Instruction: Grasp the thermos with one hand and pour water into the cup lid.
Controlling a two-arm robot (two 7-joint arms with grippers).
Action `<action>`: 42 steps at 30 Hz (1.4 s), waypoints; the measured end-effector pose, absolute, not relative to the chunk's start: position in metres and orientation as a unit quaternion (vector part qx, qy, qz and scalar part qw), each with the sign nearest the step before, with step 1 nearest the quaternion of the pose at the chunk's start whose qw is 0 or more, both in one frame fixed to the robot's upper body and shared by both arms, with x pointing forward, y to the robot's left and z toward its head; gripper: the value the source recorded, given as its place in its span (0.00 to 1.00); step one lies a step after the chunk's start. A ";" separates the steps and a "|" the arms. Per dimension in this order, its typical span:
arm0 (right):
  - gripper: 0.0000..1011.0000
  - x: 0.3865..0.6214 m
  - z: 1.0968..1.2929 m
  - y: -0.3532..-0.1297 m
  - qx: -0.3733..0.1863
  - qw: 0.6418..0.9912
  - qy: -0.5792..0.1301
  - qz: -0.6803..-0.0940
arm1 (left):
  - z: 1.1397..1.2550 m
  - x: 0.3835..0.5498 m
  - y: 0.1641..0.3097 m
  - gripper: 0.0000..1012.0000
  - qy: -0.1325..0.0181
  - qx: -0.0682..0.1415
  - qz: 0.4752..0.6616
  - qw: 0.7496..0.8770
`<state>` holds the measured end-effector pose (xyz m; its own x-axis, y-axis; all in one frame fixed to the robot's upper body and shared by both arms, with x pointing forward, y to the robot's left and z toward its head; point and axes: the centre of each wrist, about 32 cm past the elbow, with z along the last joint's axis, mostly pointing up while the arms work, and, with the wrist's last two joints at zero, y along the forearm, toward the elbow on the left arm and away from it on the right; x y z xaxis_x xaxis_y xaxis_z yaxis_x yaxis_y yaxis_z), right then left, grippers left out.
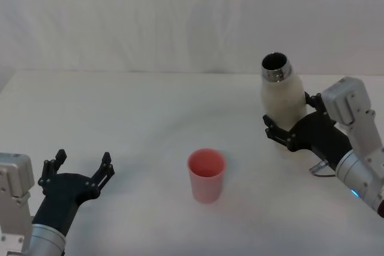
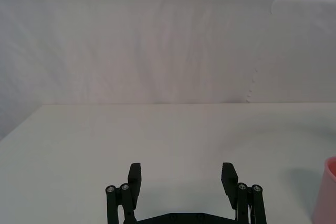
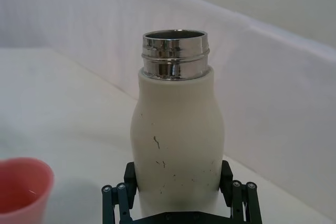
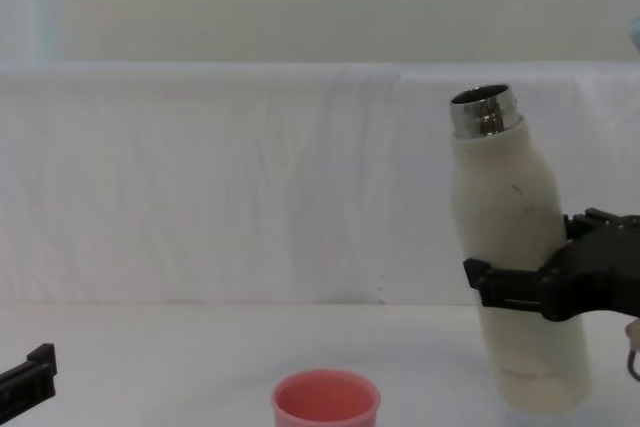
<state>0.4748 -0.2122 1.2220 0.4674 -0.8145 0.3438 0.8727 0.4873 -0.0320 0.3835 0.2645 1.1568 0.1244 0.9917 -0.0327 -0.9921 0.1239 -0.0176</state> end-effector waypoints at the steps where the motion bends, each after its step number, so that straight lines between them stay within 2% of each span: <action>1: 0.94 0.475 1.221 -0.212 -0.098 0.852 -0.137 -0.495 | 1.157 0.384 0.265 0.99 0.006 -0.017 0.662 0.750; 20: 0.94 0.485 1.207 -0.199 -0.016 0.875 -0.022 -0.483 | 1.157 0.384 0.265 0.99 0.006 -0.017 0.662 0.750; 42: 0.94 0.490 1.200 -0.195 -0.017 0.883 0.031 -0.469 | 1.157 0.384 0.265 0.99 0.006 -0.017 0.662 0.750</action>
<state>0.4897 -0.1945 1.2001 0.5588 -0.8283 -0.0395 0.8262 0.5602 -0.0589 0.3835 0.2645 1.1568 0.1245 0.9917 -0.0326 -0.9921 0.1240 -0.0176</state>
